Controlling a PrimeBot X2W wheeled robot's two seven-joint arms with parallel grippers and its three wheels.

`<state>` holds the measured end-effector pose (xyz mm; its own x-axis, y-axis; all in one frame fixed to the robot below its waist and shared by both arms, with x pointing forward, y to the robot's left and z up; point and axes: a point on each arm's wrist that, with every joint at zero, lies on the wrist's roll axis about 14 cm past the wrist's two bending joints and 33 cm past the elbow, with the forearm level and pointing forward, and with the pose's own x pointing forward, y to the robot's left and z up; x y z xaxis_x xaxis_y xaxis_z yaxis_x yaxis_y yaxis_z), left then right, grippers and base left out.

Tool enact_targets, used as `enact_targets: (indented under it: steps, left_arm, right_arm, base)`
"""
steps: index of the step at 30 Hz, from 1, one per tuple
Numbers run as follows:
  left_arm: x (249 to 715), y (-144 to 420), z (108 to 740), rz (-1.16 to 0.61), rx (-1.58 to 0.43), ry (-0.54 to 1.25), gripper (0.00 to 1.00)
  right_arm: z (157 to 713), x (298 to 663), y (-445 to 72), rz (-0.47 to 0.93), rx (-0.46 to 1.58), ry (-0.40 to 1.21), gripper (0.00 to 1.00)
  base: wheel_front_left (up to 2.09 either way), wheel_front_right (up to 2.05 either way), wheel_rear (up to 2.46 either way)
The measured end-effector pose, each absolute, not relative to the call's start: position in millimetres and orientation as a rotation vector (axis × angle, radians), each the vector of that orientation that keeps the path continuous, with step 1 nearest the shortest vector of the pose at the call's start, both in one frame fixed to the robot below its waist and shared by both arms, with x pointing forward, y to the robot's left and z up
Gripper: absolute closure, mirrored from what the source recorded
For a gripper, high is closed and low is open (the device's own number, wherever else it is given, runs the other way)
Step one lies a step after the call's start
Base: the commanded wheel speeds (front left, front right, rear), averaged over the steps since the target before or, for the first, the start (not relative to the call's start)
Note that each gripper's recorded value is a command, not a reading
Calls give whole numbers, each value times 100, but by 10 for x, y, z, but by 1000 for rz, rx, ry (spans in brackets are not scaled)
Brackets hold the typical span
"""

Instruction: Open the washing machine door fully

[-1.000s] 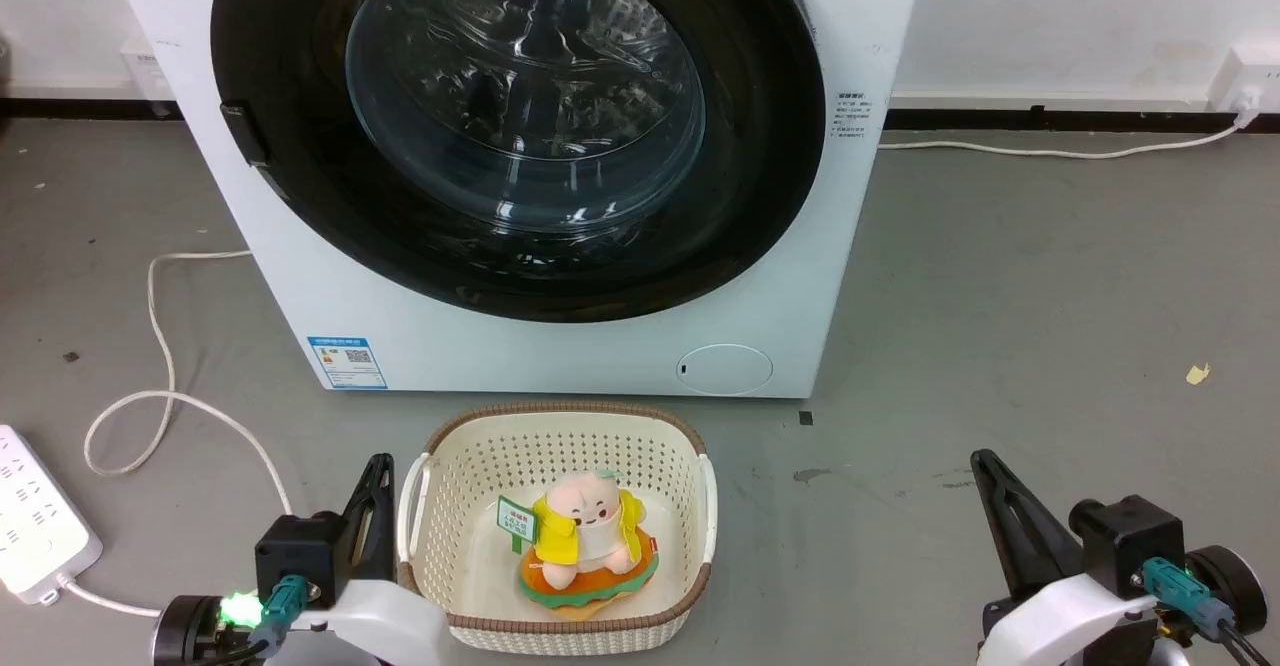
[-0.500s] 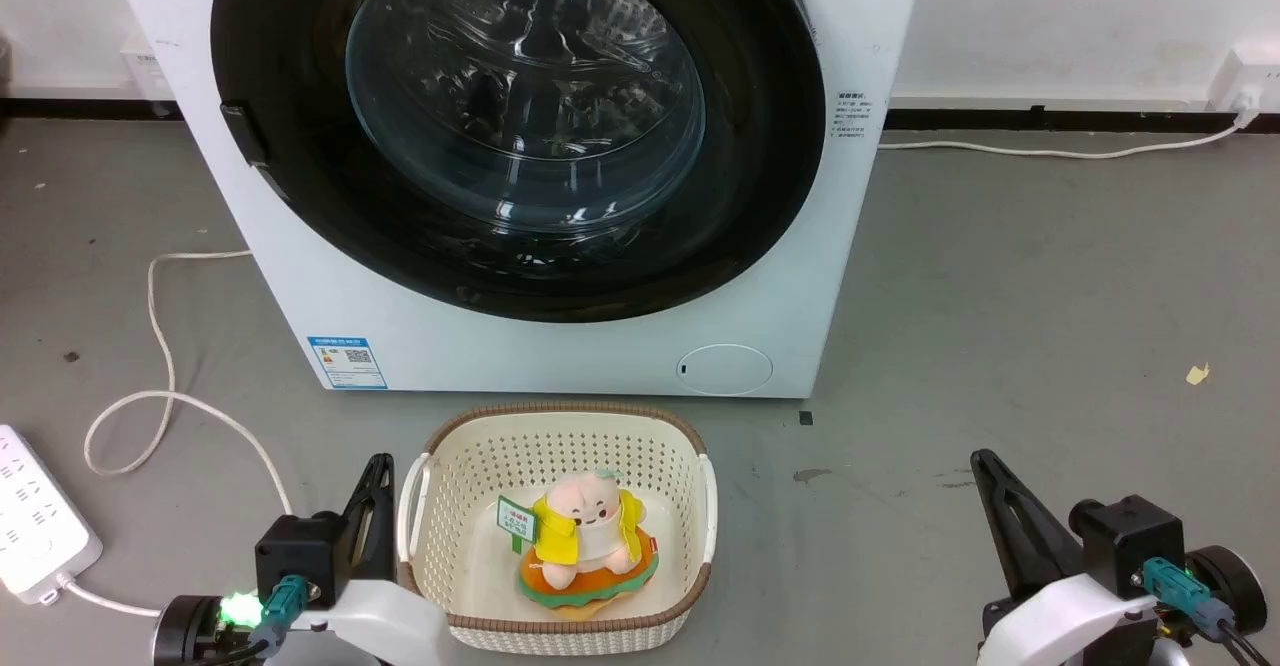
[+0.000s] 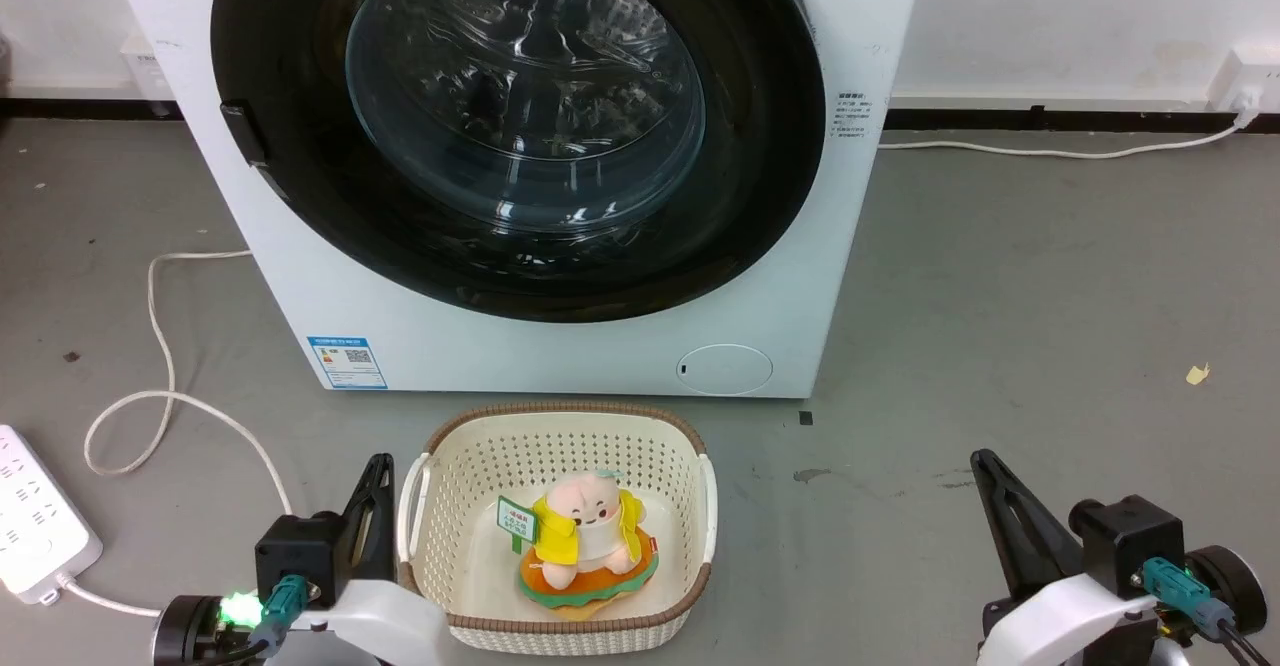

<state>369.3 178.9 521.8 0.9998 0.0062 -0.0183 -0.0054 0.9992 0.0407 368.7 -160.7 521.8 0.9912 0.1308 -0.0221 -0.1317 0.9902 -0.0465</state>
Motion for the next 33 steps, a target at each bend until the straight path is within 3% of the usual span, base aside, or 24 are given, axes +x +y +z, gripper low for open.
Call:
enact_targets:
  steps: [23, 24, 25, 26, 27, 33]
  left_arm:
    - [3693, 1791, 5218, 6, 41, 18, 100]
    - [3692, 1790, 5217, 6, 41, 19, 0]
    - [3691, 1790, 5214, 6, 39, 20, 100]
    - [3691, 1794, 5213, 8, 39, 20, 100]
    - [3691, 1792, 5213, 7, 39, 20, 0]
    - [3691, 1783, 5212, 5, 39, 19, 0]
  right_arm:
    - [5218, 3687, -1607, 132, -48, 19, 100]
    - [5217, 3687, -1607, 132, -48, 19, 0]
    - [5216, 3686, -1607, 132, -48, 20, 100]
    - [5216, 3686, -1605, 132, -47, 20, 100]
    - [5216, 3686, -1604, 133, -47, 20, 0]
    - [5216, 3686, -1599, 134, -45, 19, 0]
  base:
    - [0, 0, 0]
    - [0, 0, 0]
    - [0, 0, 0]
    - [0, 0, 0]
    - [0, 0, 0]
    - [0, 0, 0]
